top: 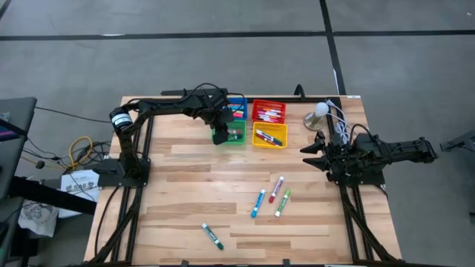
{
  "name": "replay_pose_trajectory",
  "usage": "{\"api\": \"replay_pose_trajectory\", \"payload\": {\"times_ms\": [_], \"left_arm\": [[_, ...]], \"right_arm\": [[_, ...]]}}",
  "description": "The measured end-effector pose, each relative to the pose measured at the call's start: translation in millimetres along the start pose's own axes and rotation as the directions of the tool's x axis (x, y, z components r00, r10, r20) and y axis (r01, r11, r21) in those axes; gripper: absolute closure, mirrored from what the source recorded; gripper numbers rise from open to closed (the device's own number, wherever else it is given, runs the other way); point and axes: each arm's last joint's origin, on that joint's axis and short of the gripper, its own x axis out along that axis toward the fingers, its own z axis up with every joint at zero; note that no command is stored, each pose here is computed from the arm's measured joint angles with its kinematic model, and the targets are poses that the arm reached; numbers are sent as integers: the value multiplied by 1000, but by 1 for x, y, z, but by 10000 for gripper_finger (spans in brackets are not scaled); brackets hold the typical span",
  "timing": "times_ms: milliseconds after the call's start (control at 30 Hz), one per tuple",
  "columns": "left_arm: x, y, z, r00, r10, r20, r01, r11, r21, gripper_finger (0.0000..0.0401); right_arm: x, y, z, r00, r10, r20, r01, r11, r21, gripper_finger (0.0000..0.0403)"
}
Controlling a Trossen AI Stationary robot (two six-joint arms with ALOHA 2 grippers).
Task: Pick & Place Markers
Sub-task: Put the large pink marker into the green basket, then put the large dark green marker into the green basket
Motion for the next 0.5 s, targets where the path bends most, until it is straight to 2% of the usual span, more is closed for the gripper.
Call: {"api": "replay_pose_trajectory", "payload": {"times_ms": [267,400,500], "left_arm": [[-2,0,2,1000,8,14,-8,1000,1,217],[-16,-2,7,998,27,64,-28,1000,10,204],[-33,-4,11,993,44,111,-42,999,-22,202]], "right_arm": [[0,0,0,1000,0,0,0,1000,0,221],[0,0,0,1000,1,0,-1,1000,0,220],[0,0,0,1000,1,0,-1,1000,0,222]]}}
